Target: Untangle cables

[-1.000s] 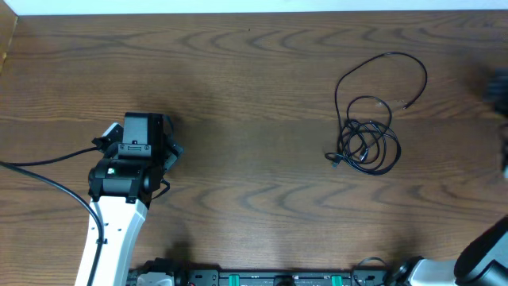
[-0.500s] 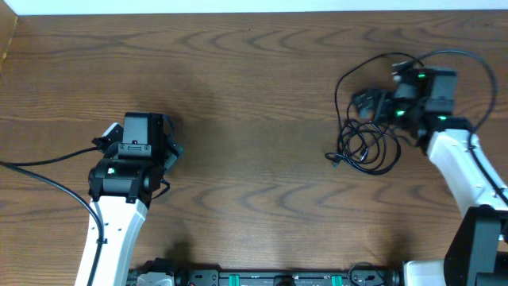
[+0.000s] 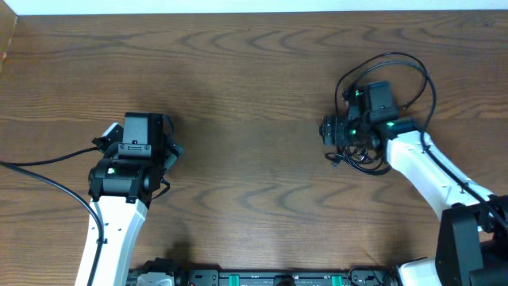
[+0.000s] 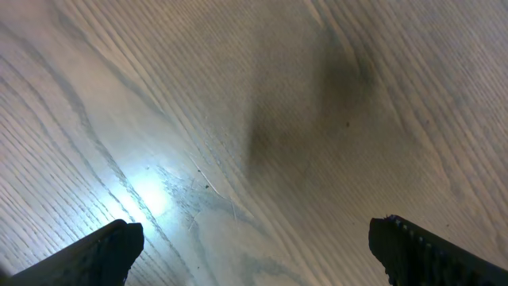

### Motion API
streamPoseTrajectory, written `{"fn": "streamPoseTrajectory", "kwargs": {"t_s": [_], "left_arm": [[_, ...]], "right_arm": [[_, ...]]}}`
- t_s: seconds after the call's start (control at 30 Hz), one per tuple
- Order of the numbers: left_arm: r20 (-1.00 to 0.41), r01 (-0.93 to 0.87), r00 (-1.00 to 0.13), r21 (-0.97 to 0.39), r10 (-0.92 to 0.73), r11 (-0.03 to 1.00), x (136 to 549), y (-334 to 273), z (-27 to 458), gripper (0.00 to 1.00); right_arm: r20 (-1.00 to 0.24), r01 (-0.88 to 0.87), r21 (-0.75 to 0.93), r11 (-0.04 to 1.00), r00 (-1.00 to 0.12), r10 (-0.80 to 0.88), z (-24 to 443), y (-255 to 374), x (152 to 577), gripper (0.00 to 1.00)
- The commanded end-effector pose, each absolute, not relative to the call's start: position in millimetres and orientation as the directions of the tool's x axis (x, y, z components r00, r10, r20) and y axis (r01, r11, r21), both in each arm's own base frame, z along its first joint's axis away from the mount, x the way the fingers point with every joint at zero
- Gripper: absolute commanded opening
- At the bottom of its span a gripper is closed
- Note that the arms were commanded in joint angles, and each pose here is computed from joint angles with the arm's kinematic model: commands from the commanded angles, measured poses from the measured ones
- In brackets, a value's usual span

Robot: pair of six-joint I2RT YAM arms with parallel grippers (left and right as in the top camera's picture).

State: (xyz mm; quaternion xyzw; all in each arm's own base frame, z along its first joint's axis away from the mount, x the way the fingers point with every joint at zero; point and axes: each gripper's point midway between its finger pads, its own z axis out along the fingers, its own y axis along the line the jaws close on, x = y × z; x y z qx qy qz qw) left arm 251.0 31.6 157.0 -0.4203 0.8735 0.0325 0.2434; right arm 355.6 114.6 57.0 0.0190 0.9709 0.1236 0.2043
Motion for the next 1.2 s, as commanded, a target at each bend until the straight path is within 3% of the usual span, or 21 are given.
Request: {"fn": "streamPoseTrajectory", "kwargs": {"t_s": [0.0,0.4,0.6,0.7,0.8,0.97,1.17], "left_arm": [[-0.455,-0.764,-0.520,-0.131,-0.723,0.632,249,36,155,0.98],[-0.455,-0.764,-0.520,-0.131,-0.723,0.632,249,36,155,0.98],[-0.455,-0.764,-0.520,-0.131,-0.723,0.632,249,36,155,0.98],[-0.455,-0.764,-0.520,-0.131,-0.723,0.632,249,36,155,0.98],[-0.455,-0.764,-0.520,-0.131,-0.723,0.632,249,36,155,0.98],[-0.455,-0.764,-0.520,-0.131,-0.723,0.632,249,36,155,0.98],[-0.455,-0.764,-0.520,-0.131,-0.723,0.632,249,36,155,0.98]], "right_arm": [[-0.402,0.165,0.129,0.978,-0.893,0.204,50,88,355,0.82],[-0.361,0.243,0.142,0.960,-0.890,0.279,27,84,338,0.92],[-0.342,0.297,0.180,0.938,-0.875,0.343,7,83,325,0.88],[-0.328,0.276,0.231,0.933,-0.881,0.342,1,92,322,0.80],[-0.311,0.249,0.294,0.923,-0.888,0.338,-3,103,318,0.64],[-0.279,0.208,0.382,0.900,-0.903,0.327,-2,121,316,0.23],[-0.306,-0.001,0.664,0.748,-0.913,0.271,41,179,335,0.14]]}}
